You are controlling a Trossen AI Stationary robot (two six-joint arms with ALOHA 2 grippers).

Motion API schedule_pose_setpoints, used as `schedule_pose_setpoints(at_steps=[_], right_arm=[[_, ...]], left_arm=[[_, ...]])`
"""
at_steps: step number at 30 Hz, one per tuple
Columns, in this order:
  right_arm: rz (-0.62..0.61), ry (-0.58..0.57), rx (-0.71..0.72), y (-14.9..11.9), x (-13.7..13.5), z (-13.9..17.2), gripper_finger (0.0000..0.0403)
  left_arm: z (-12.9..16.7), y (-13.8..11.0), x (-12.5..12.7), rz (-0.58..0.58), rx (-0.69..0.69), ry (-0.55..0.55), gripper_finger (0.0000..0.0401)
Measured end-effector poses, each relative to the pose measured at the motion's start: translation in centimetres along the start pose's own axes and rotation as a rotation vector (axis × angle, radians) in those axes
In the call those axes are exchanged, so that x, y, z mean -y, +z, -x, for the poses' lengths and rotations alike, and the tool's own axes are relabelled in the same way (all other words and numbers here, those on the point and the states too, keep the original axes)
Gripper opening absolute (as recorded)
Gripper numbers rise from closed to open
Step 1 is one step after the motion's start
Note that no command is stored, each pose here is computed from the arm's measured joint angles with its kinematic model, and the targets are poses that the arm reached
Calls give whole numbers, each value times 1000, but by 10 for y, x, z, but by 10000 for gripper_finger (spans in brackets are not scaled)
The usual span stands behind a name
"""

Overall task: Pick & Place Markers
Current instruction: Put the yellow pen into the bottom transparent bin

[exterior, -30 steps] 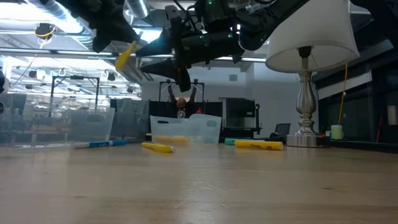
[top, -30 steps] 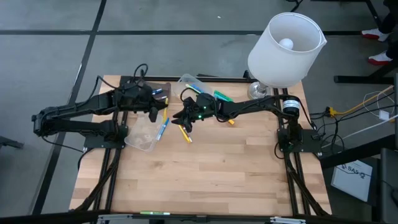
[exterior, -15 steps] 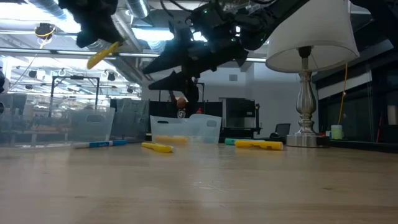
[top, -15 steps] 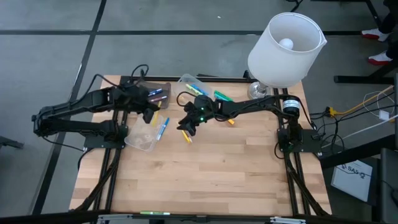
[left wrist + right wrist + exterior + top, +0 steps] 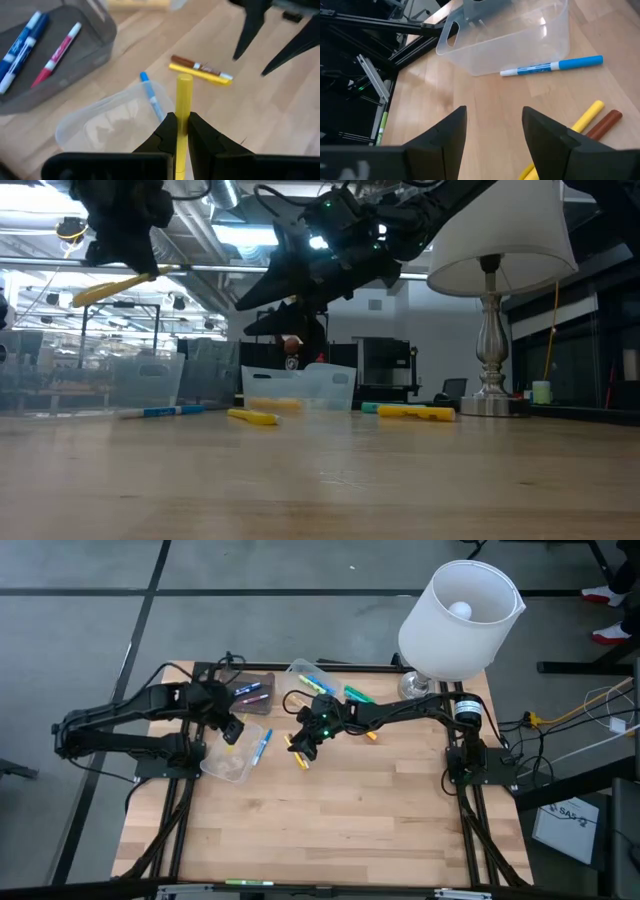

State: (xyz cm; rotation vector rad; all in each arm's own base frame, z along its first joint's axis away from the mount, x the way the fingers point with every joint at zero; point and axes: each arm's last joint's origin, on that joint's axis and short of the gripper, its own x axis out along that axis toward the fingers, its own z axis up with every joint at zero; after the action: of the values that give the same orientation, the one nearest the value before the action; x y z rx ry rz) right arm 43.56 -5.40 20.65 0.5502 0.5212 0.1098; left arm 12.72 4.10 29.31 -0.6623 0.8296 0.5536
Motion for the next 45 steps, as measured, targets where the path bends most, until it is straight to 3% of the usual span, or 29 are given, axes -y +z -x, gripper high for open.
schedule_pose_setpoints(at_steps=[17,31,39,45], right_arm=[[0,-34,-51,-5,3,0,190],[4,-34,-52,-5,3,0,190],[26,-34,-52,-6,3,0,190],[31,-42,-49,-5,3,0,190]], left_arm=[[-38,5,4,-32,-204,153,18],[-46,5,7,-24,-192,230,20],[-68,-21,-5,32,-283,287,21],[-77,-25,-7,75,-225,256,21]])
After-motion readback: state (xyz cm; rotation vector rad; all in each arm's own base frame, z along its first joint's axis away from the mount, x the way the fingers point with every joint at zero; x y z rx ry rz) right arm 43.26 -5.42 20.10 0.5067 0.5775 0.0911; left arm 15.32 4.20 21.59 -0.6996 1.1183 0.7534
